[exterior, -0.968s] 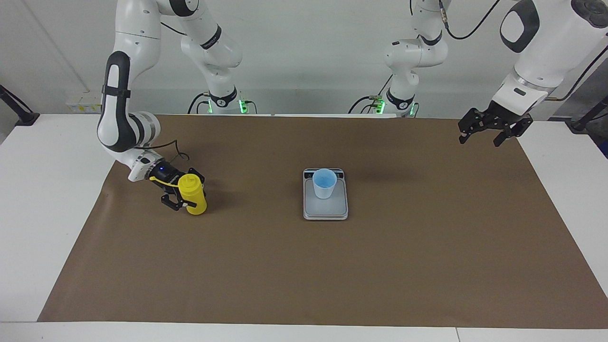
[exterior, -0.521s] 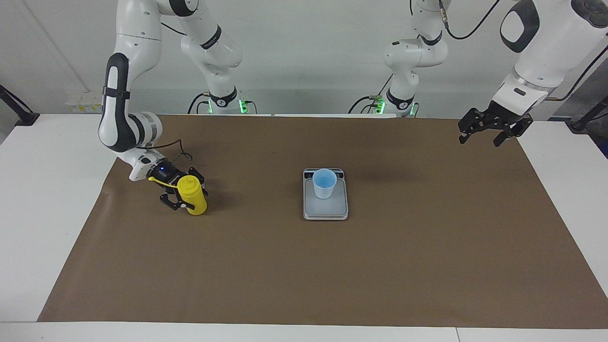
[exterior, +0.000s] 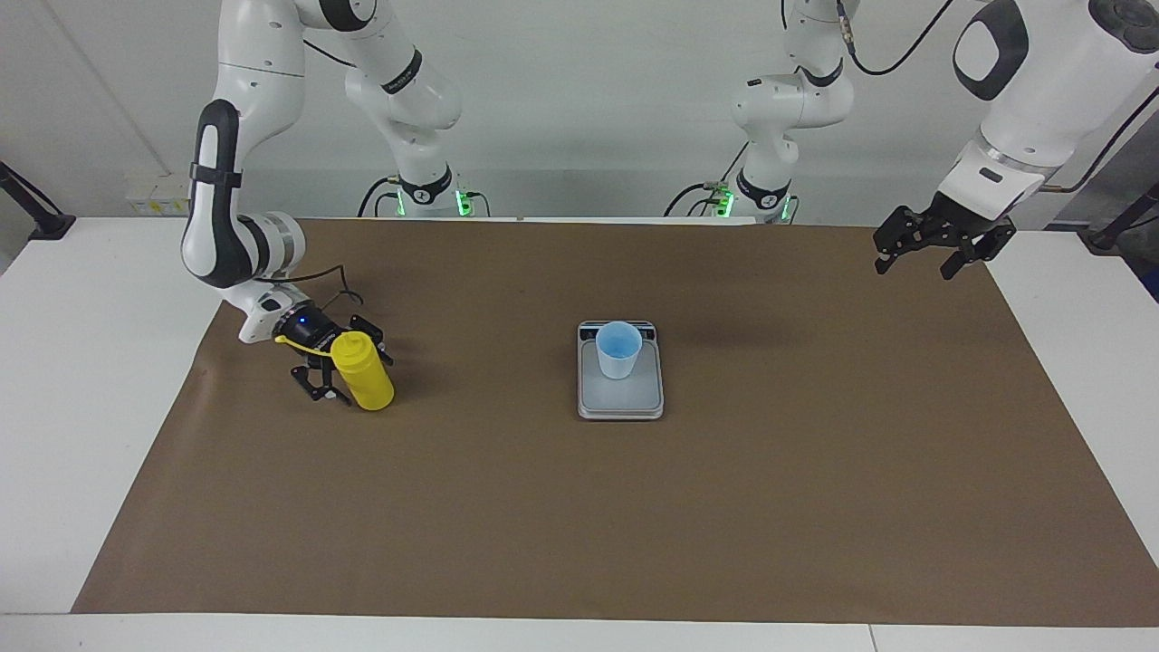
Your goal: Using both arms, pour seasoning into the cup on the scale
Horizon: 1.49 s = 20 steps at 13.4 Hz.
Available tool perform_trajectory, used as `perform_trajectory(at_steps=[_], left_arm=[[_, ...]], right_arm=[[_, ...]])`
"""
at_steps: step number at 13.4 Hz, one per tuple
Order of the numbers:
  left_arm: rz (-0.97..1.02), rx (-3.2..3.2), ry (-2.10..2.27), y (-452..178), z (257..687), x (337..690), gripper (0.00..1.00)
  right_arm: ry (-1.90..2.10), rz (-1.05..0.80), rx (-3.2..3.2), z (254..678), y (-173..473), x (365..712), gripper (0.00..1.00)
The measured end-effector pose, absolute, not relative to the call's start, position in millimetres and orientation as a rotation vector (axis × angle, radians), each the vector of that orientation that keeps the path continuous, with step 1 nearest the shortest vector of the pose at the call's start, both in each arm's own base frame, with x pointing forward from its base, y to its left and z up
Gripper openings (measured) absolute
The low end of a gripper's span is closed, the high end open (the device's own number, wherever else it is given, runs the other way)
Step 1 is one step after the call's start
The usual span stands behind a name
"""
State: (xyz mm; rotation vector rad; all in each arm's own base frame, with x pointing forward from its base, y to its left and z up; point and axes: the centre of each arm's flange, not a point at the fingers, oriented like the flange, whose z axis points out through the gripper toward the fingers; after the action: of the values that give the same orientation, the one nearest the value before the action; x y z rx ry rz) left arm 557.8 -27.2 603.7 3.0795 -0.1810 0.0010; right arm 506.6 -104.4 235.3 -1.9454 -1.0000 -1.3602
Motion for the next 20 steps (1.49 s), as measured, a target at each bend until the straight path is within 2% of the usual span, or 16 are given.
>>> perform_trajectory(at_steps=[7,10,20], left_arm=[[0.001,3.079,-0.181,-27,604,558,1.0],[0.001,3.079,-0.181,-27,604,558,1.0],[0.001,3.079,-0.181,-27,604,558,1.0]], right_arm=[[-1.278,-1.132,-2.059,221,-138,488,1.0],[-1.462,-1.033,-2.106,231,-152,489,1.0],[-1.668,-0.645,-2.334,347,-176,512,1.0]])
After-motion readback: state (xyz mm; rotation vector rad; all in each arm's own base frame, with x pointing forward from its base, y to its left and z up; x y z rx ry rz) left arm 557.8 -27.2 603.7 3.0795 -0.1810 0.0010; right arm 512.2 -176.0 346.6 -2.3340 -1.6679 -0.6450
